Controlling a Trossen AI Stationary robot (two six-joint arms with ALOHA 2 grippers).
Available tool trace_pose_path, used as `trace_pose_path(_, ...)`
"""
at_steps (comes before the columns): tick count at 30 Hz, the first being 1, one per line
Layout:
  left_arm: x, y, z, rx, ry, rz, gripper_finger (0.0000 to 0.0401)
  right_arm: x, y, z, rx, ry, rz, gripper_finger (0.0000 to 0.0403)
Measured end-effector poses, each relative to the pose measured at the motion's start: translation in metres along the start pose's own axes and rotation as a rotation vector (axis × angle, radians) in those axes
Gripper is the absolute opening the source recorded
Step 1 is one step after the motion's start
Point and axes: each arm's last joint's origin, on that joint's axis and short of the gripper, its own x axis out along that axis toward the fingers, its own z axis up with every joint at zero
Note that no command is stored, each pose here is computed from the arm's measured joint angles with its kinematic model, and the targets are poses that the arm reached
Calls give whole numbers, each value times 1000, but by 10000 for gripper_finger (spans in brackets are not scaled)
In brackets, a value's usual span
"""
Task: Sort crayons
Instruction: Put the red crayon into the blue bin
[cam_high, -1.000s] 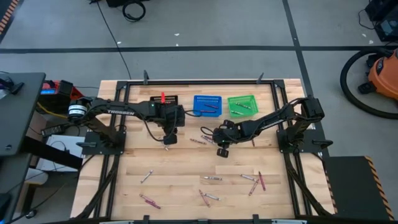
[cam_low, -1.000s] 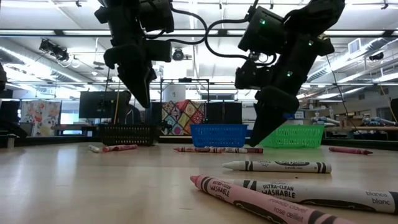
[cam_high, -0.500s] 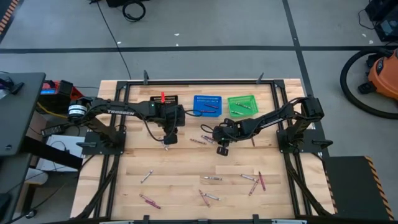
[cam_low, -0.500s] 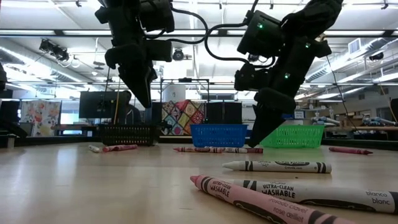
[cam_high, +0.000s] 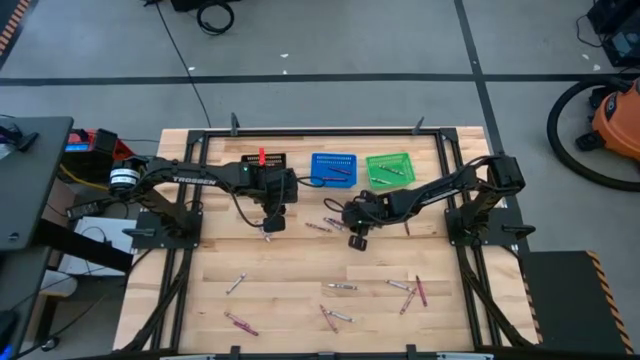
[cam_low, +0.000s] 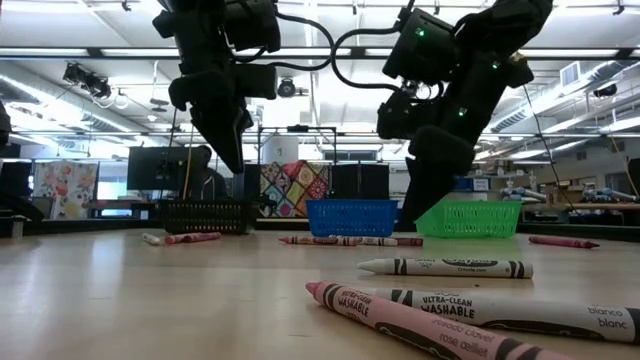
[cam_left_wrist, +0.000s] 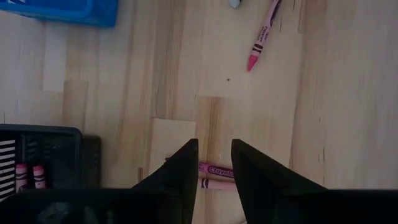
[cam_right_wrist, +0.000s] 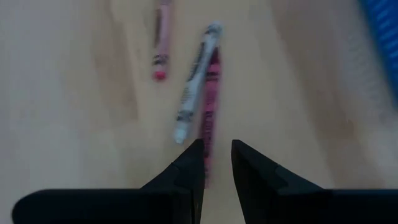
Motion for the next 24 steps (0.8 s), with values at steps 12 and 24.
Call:
trace_pose_path(12, 0, 0, 0, 0, -3, 0, 107, 3, 3, -2, -1, 9, -9, 87)
trace_pose_path(24, 0, 0, 0, 0, -4, 0, 107, 3, 3, -3, 0, 11, -3, 87)
